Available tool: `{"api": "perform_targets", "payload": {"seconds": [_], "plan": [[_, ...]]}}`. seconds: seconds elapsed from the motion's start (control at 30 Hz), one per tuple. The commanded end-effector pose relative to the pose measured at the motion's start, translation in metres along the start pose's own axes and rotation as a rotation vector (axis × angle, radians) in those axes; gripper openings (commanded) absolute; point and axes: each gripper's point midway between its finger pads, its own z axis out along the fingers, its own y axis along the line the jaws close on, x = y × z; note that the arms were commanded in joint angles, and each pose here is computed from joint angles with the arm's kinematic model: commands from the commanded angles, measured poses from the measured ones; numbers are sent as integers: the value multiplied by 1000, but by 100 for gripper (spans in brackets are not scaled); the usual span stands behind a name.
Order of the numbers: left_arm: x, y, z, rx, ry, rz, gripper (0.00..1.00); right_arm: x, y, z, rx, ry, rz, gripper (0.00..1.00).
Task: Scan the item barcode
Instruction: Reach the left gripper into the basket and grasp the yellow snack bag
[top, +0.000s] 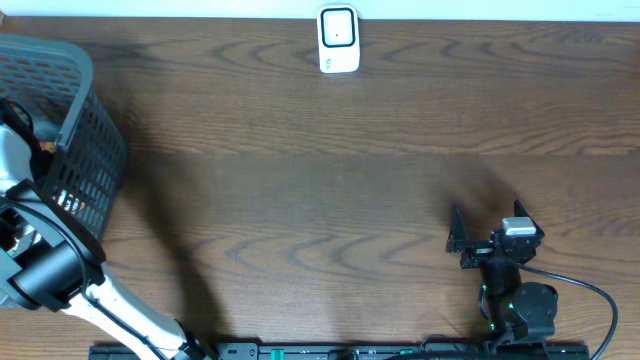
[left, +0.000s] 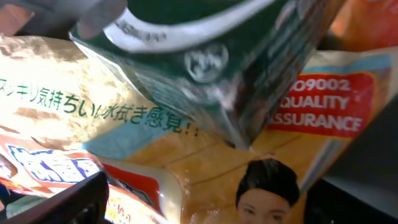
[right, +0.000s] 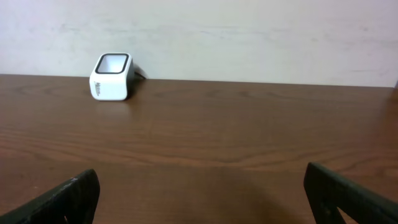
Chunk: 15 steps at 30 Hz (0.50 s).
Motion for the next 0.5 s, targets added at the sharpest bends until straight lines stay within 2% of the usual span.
{"api": "perform_targets", "payload": {"seconds": [0.0, 0.1, 0.2, 0.23, 0.4, 0.47], "plan": [[15, 2, 18, -31, 28, 57, 77, 1, -1, 0, 7, 0, -7, 99], [23, 2, 24, -35, 49, 64, 54, 1, -1, 0, 7, 0, -7, 99], [26, 3, 22, -37, 58, 67, 23, 1, -1, 0, 7, 0, -7, 99], [27, 3, 21, -37, 62, 69, 9, 1, -1, 0, 7, 0, -7, 99], [21, 13, -13, -29, 22, 35, 7, 1, -1, 0, 7, 0, -7, 99], [10, 23, -49, -9, -66, -72, 7, 1, -1, 0, 7, 0, -7, 99]]}}
